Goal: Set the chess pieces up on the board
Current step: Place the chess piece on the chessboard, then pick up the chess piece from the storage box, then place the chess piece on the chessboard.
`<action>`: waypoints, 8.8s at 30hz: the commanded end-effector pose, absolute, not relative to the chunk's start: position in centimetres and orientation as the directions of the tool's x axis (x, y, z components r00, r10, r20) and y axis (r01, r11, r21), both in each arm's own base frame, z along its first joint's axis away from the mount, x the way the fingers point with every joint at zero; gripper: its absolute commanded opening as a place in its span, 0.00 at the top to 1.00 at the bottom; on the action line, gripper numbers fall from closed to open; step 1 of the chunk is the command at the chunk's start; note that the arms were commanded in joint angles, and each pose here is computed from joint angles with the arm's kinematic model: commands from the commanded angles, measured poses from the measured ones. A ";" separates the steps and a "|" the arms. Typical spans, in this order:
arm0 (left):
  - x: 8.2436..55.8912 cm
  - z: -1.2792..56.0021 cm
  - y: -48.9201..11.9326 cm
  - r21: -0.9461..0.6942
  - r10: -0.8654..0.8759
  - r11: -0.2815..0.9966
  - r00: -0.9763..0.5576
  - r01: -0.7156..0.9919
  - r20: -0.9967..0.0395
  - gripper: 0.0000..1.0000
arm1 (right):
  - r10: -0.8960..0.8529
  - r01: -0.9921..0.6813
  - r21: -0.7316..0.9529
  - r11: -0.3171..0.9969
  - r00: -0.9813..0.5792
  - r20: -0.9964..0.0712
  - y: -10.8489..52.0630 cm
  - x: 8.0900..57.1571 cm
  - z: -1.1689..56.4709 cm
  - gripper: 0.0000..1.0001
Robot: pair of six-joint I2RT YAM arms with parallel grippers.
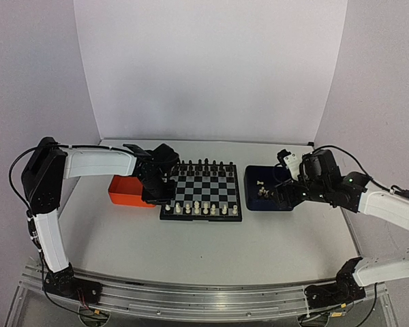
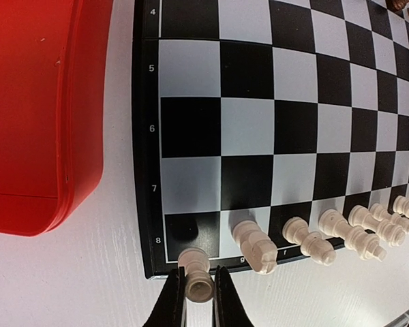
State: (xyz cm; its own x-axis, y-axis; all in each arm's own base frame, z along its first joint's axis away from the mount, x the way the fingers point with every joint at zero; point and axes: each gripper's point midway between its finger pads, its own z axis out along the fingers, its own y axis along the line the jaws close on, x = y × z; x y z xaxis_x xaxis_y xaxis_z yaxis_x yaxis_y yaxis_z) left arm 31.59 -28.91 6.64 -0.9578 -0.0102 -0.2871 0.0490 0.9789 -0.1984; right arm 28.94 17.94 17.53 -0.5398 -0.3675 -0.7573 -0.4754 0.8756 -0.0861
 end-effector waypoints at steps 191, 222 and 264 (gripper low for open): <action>52.7 25.7 -24.6 -0.403 -0.214 0.889 -0.583 0.216 -0.784 0.00 | -0.118 -0.122 -0.016 0.992 -0.911 -0.396 15.8 44.7 13.5 1.00; 49.9 24.7 -22.8 -0.348 -0.166 0.915 -0.594 0.205 -0.787 0.00 | -0.326 -0.350 0.137 0.927 -0.930 -0.168 31.2 36.5 6.9 1.00; 49.4 24.2 -22.7 -0.359 -0.175 0.912 -0.602 0.200 -0.779 0.00 | -0.362 -0.371 0.083 0.925 -0.926 -0.110 31.3 36.6 3.5 0.89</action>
